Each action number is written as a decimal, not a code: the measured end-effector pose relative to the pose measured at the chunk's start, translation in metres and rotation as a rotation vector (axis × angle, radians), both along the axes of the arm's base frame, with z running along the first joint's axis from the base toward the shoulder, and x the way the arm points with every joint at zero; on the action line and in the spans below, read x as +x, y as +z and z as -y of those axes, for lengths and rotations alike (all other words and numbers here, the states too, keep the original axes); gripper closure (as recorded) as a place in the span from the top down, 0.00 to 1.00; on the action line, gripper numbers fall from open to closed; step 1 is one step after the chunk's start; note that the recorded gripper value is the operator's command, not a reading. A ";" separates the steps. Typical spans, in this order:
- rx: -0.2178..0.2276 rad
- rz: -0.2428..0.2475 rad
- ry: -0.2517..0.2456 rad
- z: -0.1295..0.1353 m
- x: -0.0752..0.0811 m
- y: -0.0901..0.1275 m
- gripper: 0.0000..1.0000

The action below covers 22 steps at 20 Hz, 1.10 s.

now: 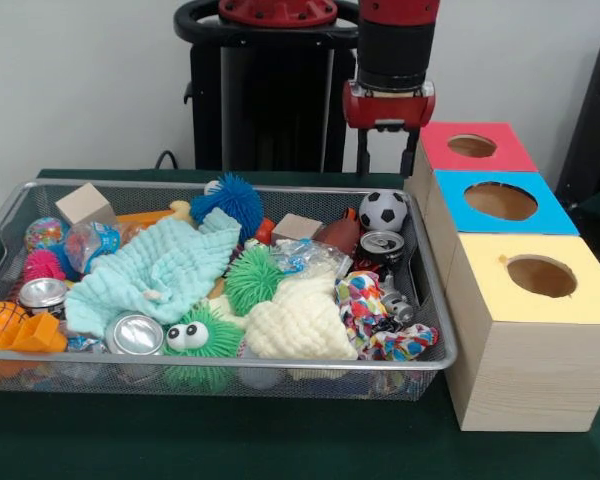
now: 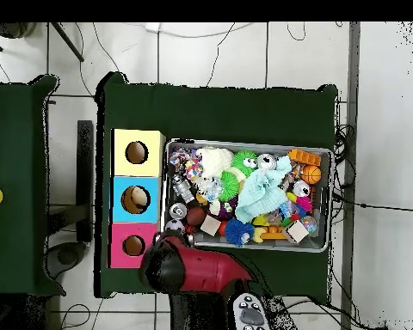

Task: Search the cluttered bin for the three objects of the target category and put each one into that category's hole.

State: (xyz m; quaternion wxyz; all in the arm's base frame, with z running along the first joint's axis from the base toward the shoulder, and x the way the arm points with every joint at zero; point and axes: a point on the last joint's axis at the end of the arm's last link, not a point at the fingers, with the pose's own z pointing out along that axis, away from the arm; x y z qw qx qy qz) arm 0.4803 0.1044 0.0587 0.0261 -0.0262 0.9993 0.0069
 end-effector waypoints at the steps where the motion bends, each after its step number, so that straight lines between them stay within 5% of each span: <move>1: 0.002 0.000 0.002 -0.001 0.003 -0.003 1.00; 10: 0.015 -0.015 0.010 -0.003 0.045 -0.026 1.00; 22: 0.021 -0.043 0.028 -0.005 0.128 -0.044 1.00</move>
